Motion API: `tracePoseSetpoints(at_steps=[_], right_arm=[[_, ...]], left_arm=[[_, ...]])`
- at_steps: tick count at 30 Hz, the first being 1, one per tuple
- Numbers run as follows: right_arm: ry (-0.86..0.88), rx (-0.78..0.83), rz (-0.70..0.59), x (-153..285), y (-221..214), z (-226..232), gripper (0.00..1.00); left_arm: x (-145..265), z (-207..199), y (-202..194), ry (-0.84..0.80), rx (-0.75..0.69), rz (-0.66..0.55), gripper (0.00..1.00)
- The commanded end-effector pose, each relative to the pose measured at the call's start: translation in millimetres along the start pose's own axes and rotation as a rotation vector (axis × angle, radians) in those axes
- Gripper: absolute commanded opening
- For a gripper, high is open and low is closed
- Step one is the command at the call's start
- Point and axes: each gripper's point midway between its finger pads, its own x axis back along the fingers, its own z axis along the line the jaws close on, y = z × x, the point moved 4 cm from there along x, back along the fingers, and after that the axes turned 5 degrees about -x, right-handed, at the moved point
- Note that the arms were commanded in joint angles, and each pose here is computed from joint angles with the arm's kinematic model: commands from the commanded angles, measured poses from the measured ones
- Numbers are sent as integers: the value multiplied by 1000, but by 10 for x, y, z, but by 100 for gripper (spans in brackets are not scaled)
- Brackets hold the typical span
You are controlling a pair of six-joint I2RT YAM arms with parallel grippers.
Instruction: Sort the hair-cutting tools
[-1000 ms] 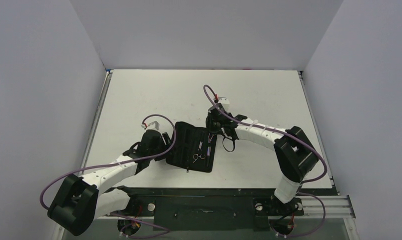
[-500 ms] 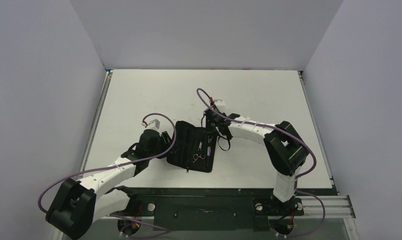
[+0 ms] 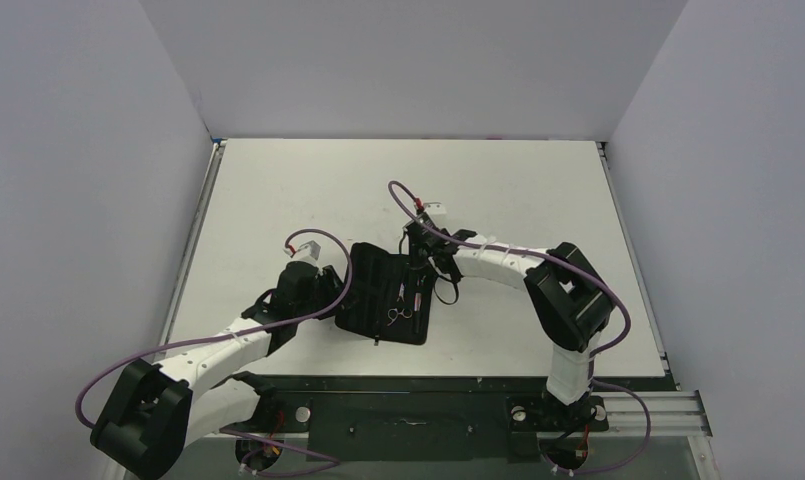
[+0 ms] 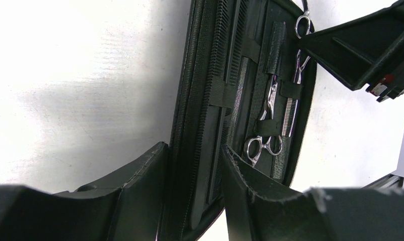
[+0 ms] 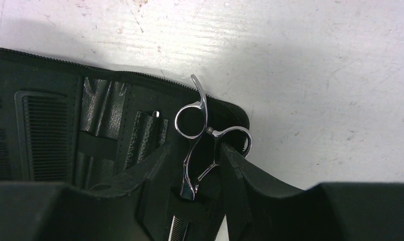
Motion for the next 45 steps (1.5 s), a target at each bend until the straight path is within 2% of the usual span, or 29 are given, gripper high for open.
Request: tracePoseSetpoints(at_steps=[1,27,45], right_arm=[[25,16,-15,52,-19,96,36],[47,57,41,189,-485,59,31],[128,148,104,280,-732,387,32]], left_arm=[[11,-132,99,-71,1,-41,39],[-26,-122,101,-58,9,-35,34],[-29,-111,75,-58,12,-29,34]])
